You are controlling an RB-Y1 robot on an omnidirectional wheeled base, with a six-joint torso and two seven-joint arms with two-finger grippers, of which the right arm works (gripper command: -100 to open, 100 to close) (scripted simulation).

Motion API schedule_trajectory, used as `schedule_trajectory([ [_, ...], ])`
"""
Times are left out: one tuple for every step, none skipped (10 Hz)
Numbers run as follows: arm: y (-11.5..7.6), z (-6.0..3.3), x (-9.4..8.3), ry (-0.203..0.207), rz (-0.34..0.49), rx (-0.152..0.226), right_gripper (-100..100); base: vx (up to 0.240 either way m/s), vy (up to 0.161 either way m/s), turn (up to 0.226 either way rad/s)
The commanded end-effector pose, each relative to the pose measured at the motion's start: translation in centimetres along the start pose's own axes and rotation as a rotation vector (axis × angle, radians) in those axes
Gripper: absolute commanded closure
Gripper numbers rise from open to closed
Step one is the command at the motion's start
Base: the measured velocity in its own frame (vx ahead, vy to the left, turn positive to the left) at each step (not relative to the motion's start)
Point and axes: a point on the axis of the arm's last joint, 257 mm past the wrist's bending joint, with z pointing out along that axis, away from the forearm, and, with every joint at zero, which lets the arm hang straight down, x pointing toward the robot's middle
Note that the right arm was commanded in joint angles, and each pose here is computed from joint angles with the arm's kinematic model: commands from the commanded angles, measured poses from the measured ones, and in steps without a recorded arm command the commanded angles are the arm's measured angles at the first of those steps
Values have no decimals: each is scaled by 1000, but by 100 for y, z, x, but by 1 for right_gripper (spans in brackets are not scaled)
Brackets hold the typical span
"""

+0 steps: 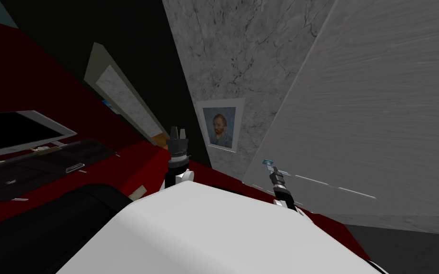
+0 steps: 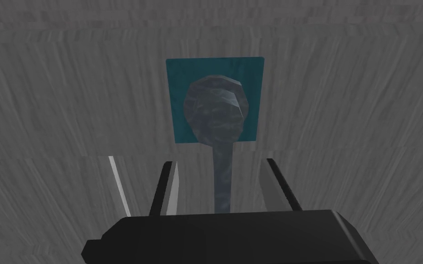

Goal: Pull the door open

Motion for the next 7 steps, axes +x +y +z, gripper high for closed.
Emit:
schedule_trajectory([
  [-5,-2,3,0,0,2,100,-12,10,-15],
  [-5,-2,3,0,0,2,100,-9,6,2],
  [-5,-2,3,0,0,2,100,-6,1,2],
  [-5,-2,3,0,0,2,100,0,0,0],
  [-5,-2,3,0,0,2,100,0,0,0],
  [-5,-4,-12,2,-2,3,100,-124,-46,131],
  [-5,-4,-13,4,-2,3,100,-215,-77,158],
])
